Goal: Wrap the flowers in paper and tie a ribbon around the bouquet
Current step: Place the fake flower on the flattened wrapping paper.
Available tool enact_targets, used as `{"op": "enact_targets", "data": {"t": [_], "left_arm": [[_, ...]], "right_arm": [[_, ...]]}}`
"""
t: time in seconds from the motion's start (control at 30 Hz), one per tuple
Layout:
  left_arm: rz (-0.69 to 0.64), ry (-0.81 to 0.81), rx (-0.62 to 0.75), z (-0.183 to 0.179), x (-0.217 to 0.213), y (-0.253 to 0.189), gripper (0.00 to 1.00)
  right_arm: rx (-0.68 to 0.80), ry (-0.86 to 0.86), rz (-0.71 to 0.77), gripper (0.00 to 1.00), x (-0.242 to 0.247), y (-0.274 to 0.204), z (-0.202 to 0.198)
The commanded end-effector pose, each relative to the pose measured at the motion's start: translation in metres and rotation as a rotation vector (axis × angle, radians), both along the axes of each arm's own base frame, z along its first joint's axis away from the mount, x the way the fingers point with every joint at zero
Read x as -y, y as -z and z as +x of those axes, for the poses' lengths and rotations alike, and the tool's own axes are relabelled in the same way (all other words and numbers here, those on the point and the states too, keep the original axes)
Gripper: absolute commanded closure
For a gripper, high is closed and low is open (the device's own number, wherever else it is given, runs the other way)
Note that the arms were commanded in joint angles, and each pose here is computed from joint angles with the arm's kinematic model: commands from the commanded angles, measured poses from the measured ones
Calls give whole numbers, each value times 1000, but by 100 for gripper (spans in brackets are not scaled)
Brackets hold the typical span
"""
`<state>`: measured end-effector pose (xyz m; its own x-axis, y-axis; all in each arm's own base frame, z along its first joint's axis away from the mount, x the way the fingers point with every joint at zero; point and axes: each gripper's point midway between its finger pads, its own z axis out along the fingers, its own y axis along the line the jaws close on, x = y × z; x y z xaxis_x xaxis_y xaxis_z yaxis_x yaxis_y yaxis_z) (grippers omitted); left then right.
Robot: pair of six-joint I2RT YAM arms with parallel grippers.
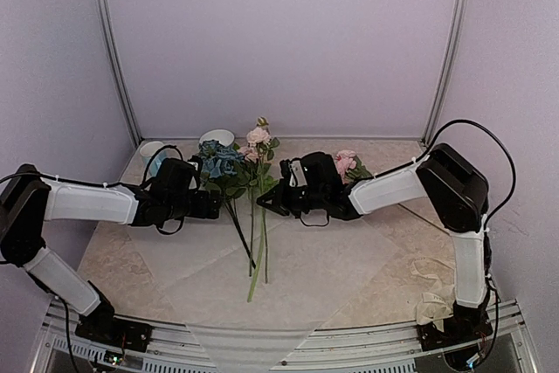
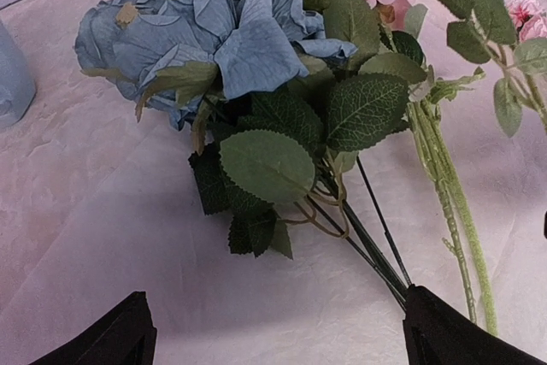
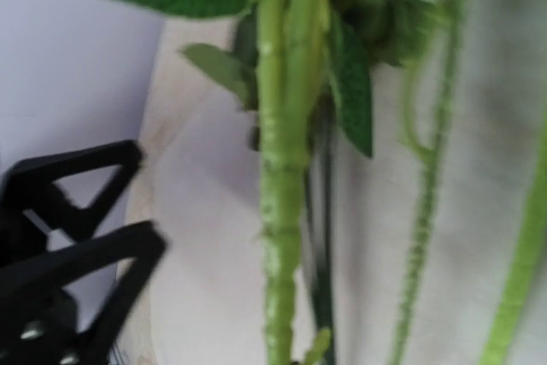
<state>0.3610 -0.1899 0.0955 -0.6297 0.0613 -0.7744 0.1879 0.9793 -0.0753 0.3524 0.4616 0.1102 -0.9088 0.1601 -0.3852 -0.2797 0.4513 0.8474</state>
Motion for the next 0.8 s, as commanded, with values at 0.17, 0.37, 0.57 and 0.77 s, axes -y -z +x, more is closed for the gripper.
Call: {"op": "enact_targets", "data": {"t": [0.17,0.37,0.57,0.77], "left_arm": [[-10,-9,19,0,-5,-5,1],[-8,-10,25,1,-6,-7,1],[-3,-4,20,4,-5,-5,1],[2,4,11,4,-3,-4,1]], "right_arm": [[-9,-13,-16,65,-3,4,7],[245,33,-201,46,41,-39,20],[392,105,-547,24,147,-74,61],[243,200,-947,18,304,-48,100]]}}
